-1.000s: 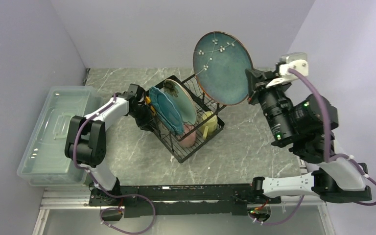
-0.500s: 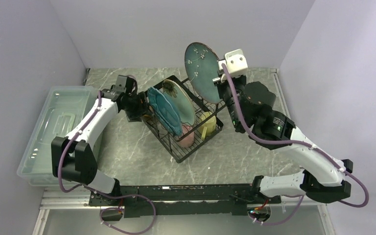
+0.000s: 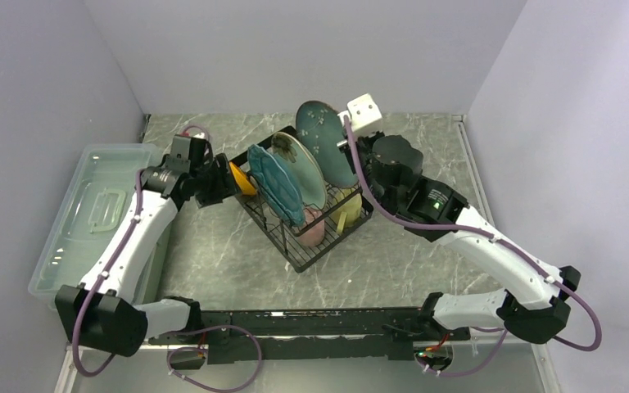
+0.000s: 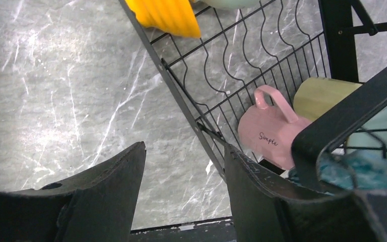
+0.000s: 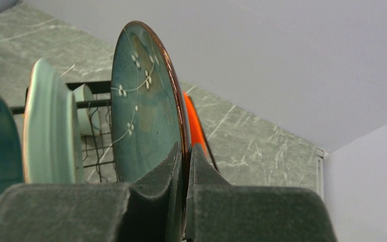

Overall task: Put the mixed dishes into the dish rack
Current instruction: Insert the plate into the dish rack.

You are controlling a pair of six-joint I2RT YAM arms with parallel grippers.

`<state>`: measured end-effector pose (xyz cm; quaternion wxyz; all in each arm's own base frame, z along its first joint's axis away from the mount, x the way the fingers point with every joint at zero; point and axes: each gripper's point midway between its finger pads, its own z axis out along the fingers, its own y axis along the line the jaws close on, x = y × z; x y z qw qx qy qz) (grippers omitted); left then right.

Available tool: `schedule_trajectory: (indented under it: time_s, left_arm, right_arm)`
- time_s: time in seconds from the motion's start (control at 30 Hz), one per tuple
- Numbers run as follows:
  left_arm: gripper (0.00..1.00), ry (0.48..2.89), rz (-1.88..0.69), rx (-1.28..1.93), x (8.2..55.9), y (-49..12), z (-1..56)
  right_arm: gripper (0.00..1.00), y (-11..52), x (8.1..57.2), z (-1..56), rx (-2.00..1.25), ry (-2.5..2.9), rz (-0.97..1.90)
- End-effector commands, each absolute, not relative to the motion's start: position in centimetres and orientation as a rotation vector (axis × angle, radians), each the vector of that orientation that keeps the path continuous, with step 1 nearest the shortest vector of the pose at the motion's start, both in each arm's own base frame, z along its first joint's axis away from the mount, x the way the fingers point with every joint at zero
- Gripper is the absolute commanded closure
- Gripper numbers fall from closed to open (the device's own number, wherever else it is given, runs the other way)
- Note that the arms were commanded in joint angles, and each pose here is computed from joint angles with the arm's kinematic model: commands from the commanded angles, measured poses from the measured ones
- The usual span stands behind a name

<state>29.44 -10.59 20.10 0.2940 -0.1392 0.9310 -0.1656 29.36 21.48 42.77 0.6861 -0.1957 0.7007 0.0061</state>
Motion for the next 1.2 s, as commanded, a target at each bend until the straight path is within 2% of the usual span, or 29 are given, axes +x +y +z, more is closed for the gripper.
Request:
schedule_trajectory:
  time_s: [0.0,0.77,1.17]
  left_arm:
    - [0.36,2.478,-0.401,-0.349,27.9,-9.7,19.4]
    - [0.35,2.494,-0.323,-0.273,24.5,-8.0,17.1]
    - [0.35,2.484,-0.282,-0.252,23.5,-7.2,16.7]
  right_arm:
    - [1.00,22.2,28.8,48.2,-0.306,1.405,0.209]
    - [1.00,23.2,29.5,42.5,-0.391,1.503,0.121]
    - [1.00,24.9,27.3,40.4,-0.434,1.499,-0.033]
